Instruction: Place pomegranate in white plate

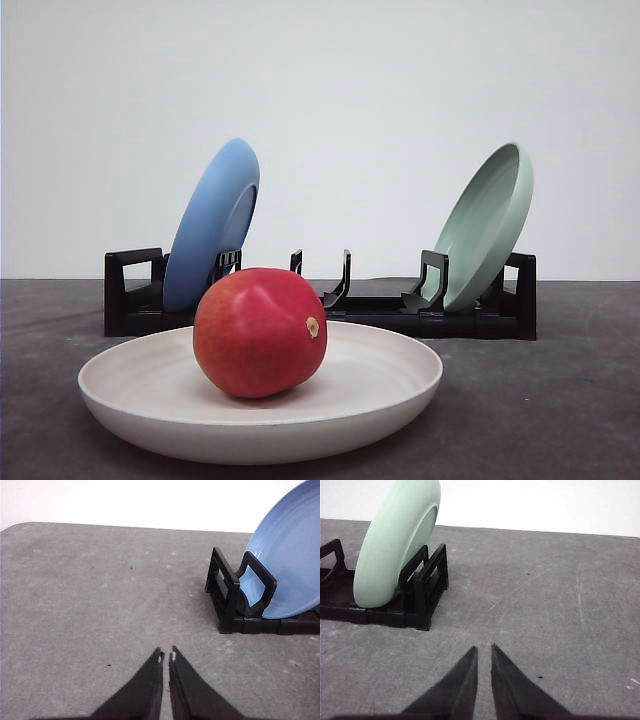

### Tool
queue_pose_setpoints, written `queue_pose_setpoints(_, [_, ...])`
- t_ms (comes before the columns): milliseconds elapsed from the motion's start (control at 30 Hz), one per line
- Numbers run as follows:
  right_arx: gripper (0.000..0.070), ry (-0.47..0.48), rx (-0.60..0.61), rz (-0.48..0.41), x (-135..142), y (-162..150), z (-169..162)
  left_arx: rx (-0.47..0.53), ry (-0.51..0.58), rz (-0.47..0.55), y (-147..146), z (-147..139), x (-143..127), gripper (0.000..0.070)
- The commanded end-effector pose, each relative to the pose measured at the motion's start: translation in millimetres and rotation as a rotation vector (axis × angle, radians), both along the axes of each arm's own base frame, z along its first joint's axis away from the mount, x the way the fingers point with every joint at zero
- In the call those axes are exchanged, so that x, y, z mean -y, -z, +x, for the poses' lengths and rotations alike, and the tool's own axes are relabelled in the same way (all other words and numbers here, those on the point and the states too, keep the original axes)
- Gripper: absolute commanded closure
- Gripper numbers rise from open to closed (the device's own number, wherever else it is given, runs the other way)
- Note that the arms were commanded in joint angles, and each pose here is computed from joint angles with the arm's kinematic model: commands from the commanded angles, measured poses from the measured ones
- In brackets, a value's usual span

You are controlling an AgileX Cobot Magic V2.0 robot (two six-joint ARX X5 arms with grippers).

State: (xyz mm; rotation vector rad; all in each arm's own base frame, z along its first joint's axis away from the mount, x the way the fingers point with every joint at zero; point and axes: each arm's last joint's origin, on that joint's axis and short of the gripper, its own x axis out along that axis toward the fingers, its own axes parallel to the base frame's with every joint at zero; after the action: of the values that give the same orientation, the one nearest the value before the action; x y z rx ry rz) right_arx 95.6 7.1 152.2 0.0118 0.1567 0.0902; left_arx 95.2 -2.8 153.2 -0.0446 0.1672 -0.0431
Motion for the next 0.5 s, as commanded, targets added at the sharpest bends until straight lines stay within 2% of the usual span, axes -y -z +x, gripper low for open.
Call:
queue_pose_setpoints(0, [0.0654, 0.001, 0.005, 0.011, -0.1, 0.3, 0.3, -0.012, -0.002, 0.010, 3.9, 0.5, -0.1, 0.0700])
queue_pose_setpoints(467, [0.0654, 0.001, 0.005, 0.011, -0.1, 0.4, 0.3, -0.012, -0.002, 0.010, 3.9, 0.5, -0.1, 0.0700])
